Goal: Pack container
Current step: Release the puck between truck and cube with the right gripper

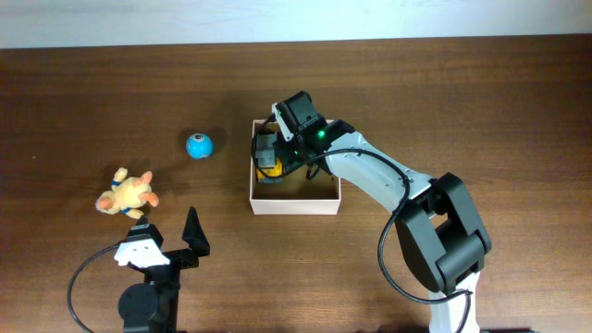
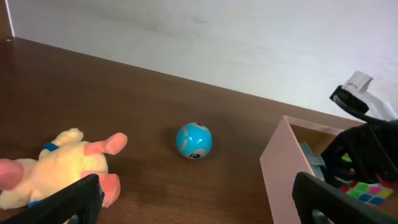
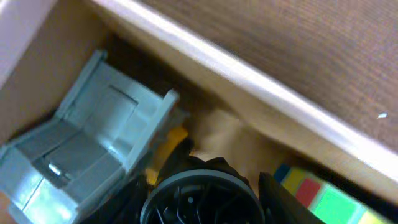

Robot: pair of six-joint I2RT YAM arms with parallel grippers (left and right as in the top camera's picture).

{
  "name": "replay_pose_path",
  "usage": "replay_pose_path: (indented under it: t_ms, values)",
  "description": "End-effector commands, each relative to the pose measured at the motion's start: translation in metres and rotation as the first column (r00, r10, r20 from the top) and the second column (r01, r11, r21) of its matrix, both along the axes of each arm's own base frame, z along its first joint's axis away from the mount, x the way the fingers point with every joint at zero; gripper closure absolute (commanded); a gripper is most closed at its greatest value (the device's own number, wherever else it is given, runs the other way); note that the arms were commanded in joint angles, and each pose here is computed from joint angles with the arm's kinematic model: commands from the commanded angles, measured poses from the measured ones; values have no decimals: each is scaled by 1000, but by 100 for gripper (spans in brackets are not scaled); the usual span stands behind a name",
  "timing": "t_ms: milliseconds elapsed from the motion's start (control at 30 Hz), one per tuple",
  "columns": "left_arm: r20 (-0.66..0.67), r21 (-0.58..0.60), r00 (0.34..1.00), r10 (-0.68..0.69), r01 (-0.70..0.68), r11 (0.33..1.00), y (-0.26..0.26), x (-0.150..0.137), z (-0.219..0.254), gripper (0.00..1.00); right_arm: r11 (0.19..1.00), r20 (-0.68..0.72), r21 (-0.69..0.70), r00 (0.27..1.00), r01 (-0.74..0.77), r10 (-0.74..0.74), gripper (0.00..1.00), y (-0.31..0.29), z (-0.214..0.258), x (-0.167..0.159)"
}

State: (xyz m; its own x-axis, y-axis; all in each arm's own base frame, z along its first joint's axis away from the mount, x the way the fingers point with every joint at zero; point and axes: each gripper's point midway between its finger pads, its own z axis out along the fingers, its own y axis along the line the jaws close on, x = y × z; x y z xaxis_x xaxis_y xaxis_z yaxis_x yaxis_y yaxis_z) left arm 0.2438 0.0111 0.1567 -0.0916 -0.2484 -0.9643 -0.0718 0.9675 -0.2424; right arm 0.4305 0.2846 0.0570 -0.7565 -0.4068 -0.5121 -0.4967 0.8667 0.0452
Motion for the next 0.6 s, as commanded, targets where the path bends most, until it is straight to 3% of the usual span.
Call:
replay_pose_path:
  t_ms: [0, 567]
  values:
    - [4, 15, 1000, -9, 9, 1000, -1, 0, 0, 1, 1000, 29, 10, 1000, 8, -8, 51, 4, 8, 7]
    - [4, 15, 1000, -9, 9, 1000, -1, 0, 0, 1, 999, 30, -31, 999, 29, -28, 50, -4, 5, 7]
